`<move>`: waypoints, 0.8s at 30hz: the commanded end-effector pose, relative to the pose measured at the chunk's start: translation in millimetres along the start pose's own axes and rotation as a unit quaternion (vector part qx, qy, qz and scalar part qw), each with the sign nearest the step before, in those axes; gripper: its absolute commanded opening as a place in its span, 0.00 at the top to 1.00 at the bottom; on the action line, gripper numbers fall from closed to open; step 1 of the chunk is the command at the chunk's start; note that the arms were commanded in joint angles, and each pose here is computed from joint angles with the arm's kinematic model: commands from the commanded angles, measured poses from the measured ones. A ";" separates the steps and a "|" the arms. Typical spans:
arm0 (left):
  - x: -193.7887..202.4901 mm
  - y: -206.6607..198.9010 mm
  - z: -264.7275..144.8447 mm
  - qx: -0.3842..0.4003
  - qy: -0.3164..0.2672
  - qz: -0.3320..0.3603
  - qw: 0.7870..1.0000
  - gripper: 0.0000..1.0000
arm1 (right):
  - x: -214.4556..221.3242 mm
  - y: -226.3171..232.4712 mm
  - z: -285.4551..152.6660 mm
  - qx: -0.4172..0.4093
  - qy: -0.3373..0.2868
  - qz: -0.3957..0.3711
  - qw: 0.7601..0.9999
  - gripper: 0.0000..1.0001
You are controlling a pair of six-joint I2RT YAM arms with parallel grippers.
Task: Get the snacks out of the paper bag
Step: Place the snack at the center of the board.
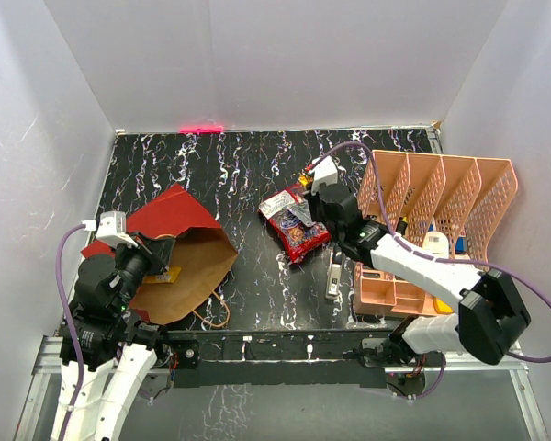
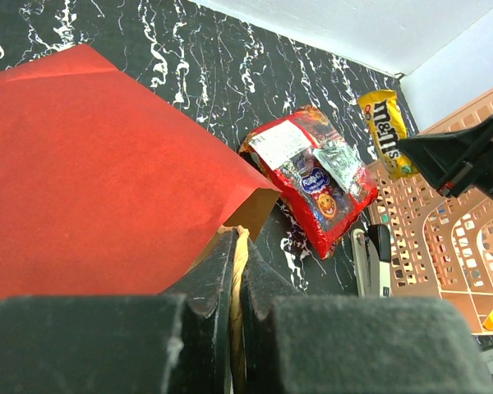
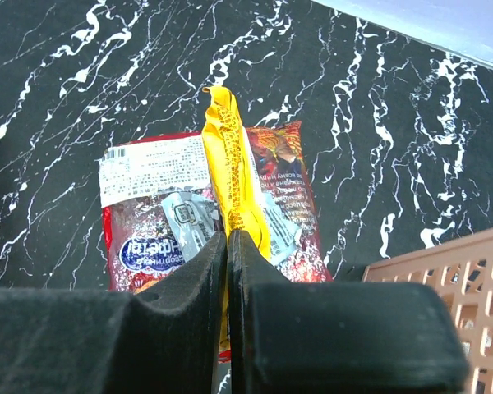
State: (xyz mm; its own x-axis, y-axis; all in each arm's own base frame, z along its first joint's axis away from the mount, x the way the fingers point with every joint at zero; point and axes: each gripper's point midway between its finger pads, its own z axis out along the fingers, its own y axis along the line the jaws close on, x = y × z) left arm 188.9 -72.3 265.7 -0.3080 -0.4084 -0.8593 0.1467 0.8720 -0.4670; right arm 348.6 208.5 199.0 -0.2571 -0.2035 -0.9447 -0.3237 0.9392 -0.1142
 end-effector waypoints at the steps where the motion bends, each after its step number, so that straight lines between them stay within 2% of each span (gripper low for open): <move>1: -4.2 -1.9 2.7 0.003 -0.005 0.000 1.000 1.00 | -8.5 7.9 11.4 -0.022 0.016 -0.011 1.000 0.92; 9: -5.0 -3.2 2.1 0.007 -0.007 0.001 1.000 1.00 | 26.7 7.0 35.4 -0.002 0.043 -0.048 0.998 0.90; 13: -5.1 -2.1 0.8 0.004 -0.010 0.000 1.000 1.00 | 37.0 15.6 40.7 -0.016 0.056 -0.029 0.998 0.84; 19: -5.5 -2.2 1.0 0.004 -0.010 0.000 1.000 1.00 | 40.8 18.0 34.4 -0.025 0.055 -0.012 0.998 0.57; 24: -4.0 -3.6 2.7 0.008 -0.005 0.001 1.000 1.00 | 12.0 19.7 17.5 -0.047 0.027 0.000 0.999 0.34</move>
State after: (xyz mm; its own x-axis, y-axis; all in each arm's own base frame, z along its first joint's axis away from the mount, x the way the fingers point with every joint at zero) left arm 189.4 -72.6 265.2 -0.3110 -0.4077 -0.8585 0.1463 0.8720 -0.4671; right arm 354.6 222.5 127.3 -0.3994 -0.3177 -0.8599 -0.3994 0.9046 -0.1487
